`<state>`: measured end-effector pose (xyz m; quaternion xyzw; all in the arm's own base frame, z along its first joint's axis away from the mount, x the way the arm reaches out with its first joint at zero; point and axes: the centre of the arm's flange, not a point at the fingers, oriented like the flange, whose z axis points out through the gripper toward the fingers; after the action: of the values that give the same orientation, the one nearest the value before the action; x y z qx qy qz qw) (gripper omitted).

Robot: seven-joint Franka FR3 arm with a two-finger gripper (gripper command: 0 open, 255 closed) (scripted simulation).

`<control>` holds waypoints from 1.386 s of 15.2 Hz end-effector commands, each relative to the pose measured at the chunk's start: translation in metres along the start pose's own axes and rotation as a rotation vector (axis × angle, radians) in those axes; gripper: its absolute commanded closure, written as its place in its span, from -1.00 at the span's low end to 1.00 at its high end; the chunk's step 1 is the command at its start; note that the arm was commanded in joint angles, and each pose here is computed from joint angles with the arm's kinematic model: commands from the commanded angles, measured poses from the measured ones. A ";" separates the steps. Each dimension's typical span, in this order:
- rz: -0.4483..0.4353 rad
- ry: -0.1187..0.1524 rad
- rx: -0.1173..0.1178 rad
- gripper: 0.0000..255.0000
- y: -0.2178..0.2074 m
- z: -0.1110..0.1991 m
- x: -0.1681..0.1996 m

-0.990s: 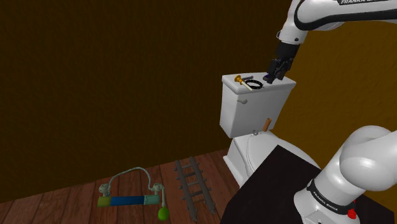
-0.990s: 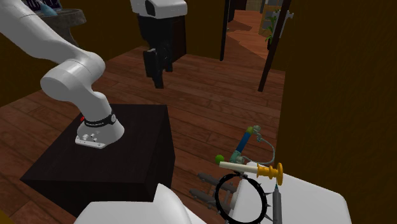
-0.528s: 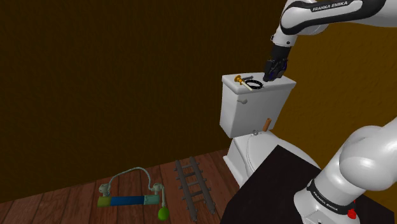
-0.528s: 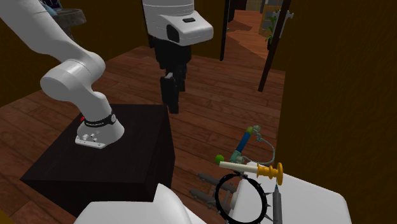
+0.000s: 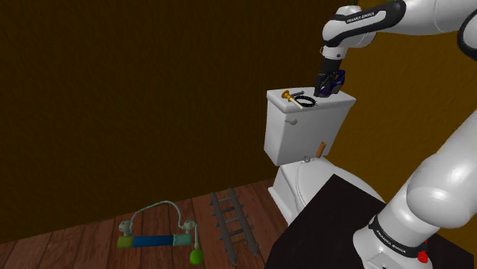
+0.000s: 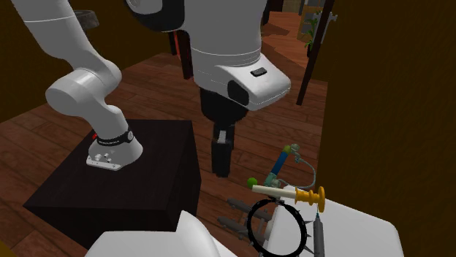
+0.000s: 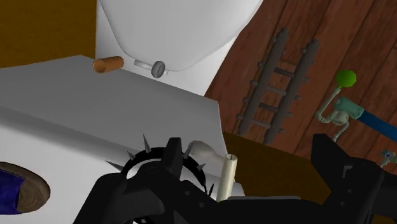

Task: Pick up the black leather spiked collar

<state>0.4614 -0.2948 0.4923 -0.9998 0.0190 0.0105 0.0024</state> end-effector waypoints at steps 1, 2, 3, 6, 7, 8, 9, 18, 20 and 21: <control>-0.012 -0.003 -0.003 -1.00 0.020 0.006 0.018; -0.016 -0.004 -0.004 -1.00 0.030 0.010 0.025; -0.021 -0.005 -0.005 -1.00 0.040 0.014 0.033; -0.035 -0.009 -0.008 -1.00 0.071 0.025 0.056; -0.039 -0.011 -0.009 -1.00 0.081 0.028 0.064; -0.044 -0.012 -0.010 -1.00 0.091 0.032 0.071; -0.048 -0.014 -0.011 -1.00 0.101 0.036 0.079; -0.066 -0.019 -0.015 -1.00 0.139 0.076 0.110; -0.066 -0.019 -0.015 -1.00 0.139 0.087 0.111; -0.066 -0.019 -0.015 -1.00 0.139 0.090 0.111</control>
<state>0.5653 -0.4376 0.4036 -0.9997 -0.0142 0.0201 -0.0044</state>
